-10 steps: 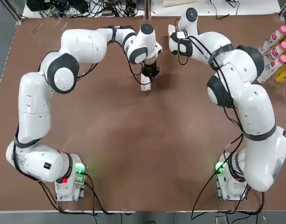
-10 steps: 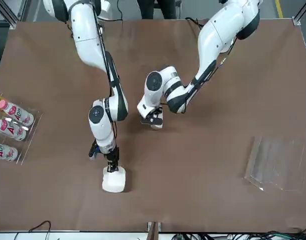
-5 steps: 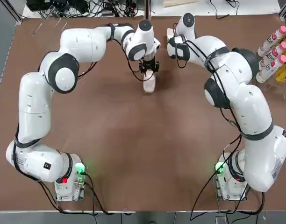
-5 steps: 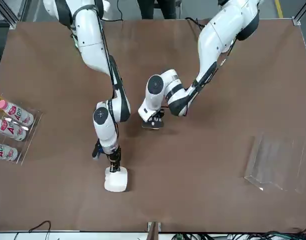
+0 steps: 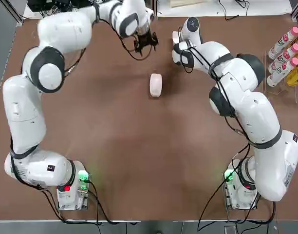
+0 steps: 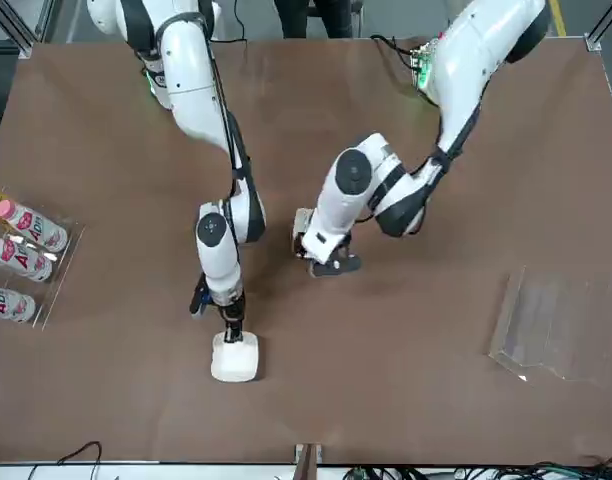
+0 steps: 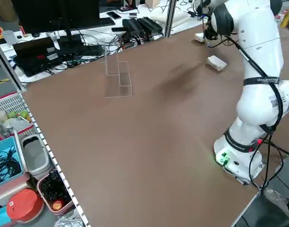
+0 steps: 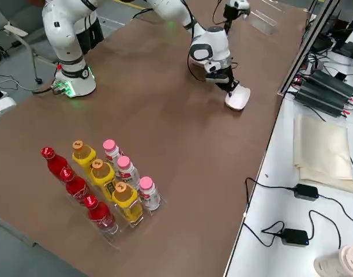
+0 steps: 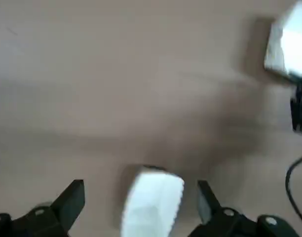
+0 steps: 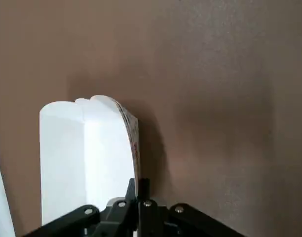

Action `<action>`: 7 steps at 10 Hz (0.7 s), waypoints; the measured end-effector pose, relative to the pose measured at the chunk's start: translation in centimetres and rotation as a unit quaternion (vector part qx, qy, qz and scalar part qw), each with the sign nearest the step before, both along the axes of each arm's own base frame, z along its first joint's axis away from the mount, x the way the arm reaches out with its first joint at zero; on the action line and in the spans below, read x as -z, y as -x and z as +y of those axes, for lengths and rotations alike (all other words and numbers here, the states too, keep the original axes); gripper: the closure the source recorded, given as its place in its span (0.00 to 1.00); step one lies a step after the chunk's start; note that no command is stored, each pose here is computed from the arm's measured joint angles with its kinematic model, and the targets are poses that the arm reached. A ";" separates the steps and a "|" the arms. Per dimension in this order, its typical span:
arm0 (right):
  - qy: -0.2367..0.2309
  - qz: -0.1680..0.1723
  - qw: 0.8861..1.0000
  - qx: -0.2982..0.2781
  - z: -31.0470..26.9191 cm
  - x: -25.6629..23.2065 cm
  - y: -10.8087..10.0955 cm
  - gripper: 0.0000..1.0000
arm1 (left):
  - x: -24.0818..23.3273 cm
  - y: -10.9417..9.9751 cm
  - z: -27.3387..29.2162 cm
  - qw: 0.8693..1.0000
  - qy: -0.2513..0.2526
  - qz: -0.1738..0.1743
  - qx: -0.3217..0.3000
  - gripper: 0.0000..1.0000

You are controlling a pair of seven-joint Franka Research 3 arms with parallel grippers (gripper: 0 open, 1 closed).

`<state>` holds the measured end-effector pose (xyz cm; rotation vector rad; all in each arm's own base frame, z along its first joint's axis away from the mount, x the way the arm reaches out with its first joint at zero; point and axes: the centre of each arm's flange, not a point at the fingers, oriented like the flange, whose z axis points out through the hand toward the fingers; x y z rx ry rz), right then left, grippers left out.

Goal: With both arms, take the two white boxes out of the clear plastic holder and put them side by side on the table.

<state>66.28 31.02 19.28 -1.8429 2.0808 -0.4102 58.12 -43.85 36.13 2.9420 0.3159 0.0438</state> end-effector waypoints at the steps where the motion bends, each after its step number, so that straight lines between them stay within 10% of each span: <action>1: 0.001 -0.001 1.000 0.000 -0.1 -0.1 -0.1 0.96 | -2.1 -1.5 3.2 1.000 -0.017 -0.003 -0.019 0.00; 7: 0.002 -0.007 1.000 0.001 -0.2 -0.5 -0.4 0.49 | -10.4 -4.6 19.8 0.994 -0.109 0.023 -0.024 0.00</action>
